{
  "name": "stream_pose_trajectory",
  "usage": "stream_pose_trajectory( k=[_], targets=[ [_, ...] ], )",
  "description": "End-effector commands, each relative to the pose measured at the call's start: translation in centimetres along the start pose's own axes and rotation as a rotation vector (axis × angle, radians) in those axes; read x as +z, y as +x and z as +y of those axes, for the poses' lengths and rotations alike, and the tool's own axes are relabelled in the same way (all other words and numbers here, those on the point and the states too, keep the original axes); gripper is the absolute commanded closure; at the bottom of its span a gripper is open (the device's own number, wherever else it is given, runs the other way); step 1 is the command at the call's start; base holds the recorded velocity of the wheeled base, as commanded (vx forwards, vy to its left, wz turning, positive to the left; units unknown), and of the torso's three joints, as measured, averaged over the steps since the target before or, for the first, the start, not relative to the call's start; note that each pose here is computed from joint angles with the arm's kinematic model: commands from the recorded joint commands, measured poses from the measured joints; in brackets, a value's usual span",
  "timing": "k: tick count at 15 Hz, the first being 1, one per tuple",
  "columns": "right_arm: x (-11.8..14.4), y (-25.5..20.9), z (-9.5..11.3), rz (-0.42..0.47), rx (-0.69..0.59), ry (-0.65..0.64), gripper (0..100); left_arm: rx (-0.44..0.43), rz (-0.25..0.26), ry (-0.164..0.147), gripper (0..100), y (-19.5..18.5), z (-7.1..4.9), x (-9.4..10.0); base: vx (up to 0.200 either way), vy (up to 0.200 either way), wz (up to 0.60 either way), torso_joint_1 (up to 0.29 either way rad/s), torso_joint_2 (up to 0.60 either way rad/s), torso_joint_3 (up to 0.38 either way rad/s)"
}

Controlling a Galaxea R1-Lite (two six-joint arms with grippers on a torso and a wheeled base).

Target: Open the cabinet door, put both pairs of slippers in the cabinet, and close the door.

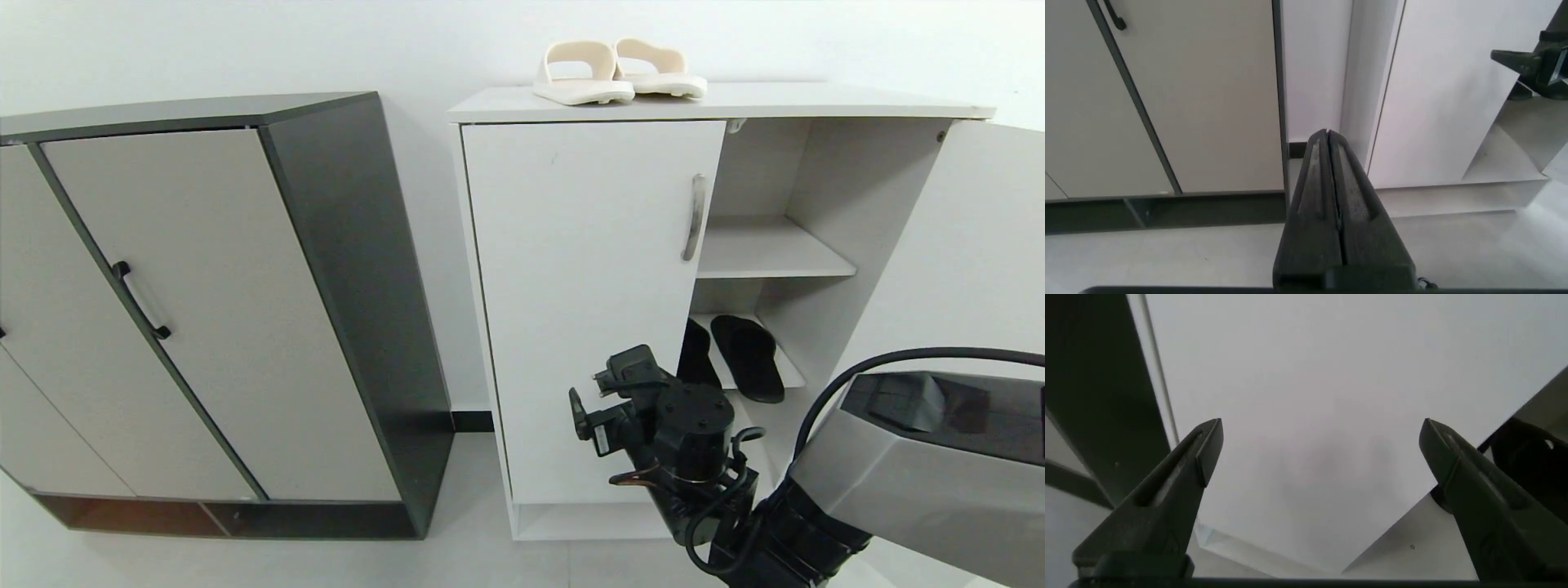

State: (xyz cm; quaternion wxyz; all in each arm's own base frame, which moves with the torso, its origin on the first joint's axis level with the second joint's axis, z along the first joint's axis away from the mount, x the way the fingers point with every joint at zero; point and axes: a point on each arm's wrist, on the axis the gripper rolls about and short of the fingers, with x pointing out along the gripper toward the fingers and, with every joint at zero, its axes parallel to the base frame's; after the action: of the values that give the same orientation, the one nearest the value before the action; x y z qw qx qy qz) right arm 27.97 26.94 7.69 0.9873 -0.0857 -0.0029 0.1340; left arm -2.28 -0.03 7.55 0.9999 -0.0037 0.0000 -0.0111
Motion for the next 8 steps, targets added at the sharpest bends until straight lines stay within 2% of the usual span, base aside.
stream_pose_trajectory(
  k=[1, 3, 6, 8],
  targets=[
    [-0.51, 0.03, 0.18, 0.013, 0.004, -0.008, 0, 0.001, 0.002, 0.0, 100, 0.01, 0.0, 0.0, 0.0, 0.0, 0.0, 0.0, 0.0, 0.0],
    [-0.85, 0.09, 0.28, 0.021, 0.005, -0.013, 0, 0.001, 0.002, -0.002, 100, 0.01, 0.0, 0.0, 0.0, 0.0, 0.0, 0.004, -0.08, -0.082],
    [-0.79, 0.05, 0.31, 0.019, 0.006, -0.013, 0, 0.001, 0.002, -0.002, 100, 0.01, 0.0, 0.0, 0.0, 0.0, 0.0, 0.022, -0.2, -0.328],
    [-0.71, 0.01, 0.35, 0.016, 0.007, -0.012, 0, 0.001, 0.002, -0.002, 100, 0.01, 0.0, 0.0, 0.0, 0.0, 0.0, 0.046, -0.52, -0.361]
  ],
)
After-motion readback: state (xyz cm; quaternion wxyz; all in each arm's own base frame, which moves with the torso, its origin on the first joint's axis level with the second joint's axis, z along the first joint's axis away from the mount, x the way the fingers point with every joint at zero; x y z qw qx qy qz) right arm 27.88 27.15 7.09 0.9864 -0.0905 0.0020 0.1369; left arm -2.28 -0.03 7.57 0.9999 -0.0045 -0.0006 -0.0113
